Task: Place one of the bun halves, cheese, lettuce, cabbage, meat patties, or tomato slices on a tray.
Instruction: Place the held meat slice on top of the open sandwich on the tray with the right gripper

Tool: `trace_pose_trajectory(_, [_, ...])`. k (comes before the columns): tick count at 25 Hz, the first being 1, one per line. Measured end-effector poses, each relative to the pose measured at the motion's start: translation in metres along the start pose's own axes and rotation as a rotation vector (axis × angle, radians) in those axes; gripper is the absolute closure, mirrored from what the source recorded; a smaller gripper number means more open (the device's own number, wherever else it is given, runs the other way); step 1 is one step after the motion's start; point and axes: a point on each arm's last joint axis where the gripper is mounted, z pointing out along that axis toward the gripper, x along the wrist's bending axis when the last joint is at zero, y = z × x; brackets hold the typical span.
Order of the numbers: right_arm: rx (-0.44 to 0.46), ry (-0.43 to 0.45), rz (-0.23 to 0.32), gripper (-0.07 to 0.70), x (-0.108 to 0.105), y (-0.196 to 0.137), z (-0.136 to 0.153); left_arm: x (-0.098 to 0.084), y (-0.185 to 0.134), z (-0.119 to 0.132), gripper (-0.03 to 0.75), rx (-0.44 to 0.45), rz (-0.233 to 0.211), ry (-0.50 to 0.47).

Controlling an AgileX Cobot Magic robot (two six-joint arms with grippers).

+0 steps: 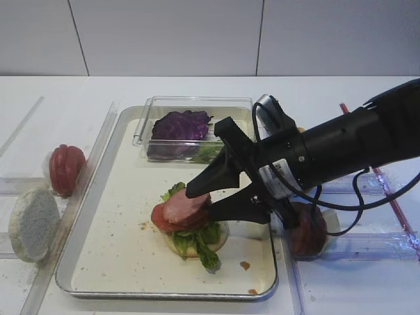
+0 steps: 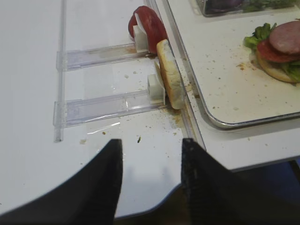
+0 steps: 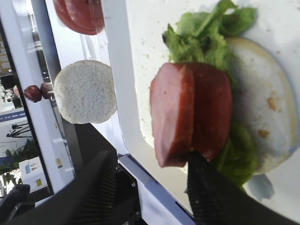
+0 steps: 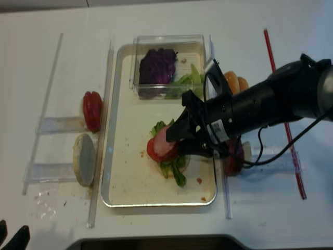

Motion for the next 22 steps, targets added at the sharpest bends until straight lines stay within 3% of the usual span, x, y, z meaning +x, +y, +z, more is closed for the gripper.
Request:
trace_pose_trajectory(15, [-0.043, -0.030, -0.046, 0.241, 0.016, -0.006, -0.015, 0.000, 0.000, 0.000, 0.431, 0.000, 0.000, 0.000])
trace_pose_trajectory(22, [-0.069, -0.008, -0.100, 0.241, 0.031, -0.013, -0.026, 0.000, 0.000, 0.000, 0.431, 0.000, 0.000, 0.000])
